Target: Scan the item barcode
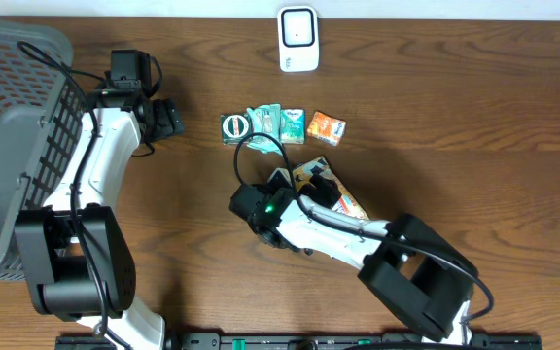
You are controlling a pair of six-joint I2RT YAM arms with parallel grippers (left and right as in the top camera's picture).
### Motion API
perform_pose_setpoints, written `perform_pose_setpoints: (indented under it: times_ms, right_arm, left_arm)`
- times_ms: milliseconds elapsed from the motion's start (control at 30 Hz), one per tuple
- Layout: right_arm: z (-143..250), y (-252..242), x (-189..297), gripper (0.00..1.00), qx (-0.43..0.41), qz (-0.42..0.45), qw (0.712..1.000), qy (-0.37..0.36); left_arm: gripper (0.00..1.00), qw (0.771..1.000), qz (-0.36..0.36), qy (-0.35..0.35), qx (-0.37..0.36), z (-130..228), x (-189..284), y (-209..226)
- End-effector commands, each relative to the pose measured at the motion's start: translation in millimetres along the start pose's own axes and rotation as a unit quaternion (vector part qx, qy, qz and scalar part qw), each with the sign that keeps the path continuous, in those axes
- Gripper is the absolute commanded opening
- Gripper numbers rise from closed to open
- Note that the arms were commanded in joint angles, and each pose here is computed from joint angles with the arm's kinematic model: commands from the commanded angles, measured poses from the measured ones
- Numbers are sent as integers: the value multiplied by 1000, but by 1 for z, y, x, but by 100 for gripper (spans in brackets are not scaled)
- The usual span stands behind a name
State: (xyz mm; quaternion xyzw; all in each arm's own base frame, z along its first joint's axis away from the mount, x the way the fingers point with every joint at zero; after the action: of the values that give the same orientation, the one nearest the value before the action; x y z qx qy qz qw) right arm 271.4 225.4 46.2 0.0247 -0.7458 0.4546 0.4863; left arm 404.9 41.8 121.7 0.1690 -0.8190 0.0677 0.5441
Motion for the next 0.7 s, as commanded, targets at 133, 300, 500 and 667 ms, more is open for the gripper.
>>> perform_pose_setpoints:
  times_ms: [133, 300, 500, 667]
  right_arm:
    - [15, 12, -28, 49, -20, -31, 998, 54]
    - [16, 9, -36, 14, -42, -63, 995, 73]
    - [8, -17, -24, 1, -66, -102, 986, 111]
    - [-11, -39, 5, 1, -87, -205, 969, 107]
  left_arm:
    - [98, 1000, -3, 2, -9, 2, -1, 1]
    - [97, 1000, -3, 2, -9, 2, -1, 1]
    - [98, 1000, -3, 2, -9, 2, -1, 1]
    - [98, 1000, -3, 2, -9, 2, -1, 1]
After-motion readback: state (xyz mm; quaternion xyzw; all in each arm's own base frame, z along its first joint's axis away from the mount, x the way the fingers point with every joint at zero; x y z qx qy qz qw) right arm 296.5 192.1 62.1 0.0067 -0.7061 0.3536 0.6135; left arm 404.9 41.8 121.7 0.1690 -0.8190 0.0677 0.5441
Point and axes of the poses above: each gripper's point midway between its finger pads, its own x axis back along the fingers, its own y axis along the line the jaws close on, z = x × y, the point moved 3 cm from there along x, back along the fingers, and after that the axes turned 3 degrees about -x, right-handed, at the moved point
